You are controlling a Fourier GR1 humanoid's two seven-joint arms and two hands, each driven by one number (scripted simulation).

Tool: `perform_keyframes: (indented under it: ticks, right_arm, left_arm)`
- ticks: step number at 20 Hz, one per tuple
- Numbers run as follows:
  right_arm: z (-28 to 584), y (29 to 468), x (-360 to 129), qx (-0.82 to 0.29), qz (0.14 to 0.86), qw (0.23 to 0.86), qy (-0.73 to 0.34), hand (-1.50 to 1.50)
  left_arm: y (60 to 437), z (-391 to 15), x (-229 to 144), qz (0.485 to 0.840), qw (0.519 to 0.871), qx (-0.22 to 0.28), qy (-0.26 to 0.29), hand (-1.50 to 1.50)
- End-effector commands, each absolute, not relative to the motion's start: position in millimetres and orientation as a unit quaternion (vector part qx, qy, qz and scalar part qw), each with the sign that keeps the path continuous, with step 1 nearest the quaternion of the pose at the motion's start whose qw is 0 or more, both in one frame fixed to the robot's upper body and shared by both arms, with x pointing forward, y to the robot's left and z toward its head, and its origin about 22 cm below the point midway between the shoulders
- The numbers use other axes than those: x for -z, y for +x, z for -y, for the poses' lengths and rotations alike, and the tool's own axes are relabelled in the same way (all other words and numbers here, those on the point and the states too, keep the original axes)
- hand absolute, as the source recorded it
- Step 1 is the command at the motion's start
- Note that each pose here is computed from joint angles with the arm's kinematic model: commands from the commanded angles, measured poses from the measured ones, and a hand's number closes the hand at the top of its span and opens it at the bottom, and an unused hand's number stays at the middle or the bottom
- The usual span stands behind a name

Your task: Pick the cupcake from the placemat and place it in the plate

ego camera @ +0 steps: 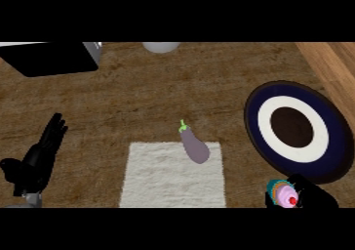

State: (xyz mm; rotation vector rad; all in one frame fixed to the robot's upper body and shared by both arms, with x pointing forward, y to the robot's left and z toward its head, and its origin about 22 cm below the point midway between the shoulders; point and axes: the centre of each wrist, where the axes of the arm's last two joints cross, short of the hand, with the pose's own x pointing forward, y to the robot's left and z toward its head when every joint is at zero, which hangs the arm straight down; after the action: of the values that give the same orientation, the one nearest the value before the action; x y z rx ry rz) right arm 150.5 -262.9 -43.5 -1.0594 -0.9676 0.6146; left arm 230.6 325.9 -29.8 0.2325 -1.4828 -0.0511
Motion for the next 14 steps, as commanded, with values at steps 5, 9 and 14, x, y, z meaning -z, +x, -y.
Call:
perform_keyframes:
  ticks: [5, 9, 14]
  right_arm:
    - [371.7, 95.0, 6.9, -0.211, 0.486, 0.638, -0.559, 1.5]
    - [391.2, 68.1, -7.4, -0.195, 0.519, 0.607, -0.57, 1.5]
    - [410.3, 51.9, -32.5, -0.14, 0.567, 0.551, -0.596, 1.5]
  left_arm:
    - [220.7, -326.6, 34.4, 0.676, 0.729, 0.022, 0.106, 0.0]
    - [229.2, -324.5, 25.3, 0.68, 0.725, 0.015, 0.104, 0.0]
    - [220.8, -322.1, 32.3, 0.67, 0.735, 0.026, 0.097, 0.0]
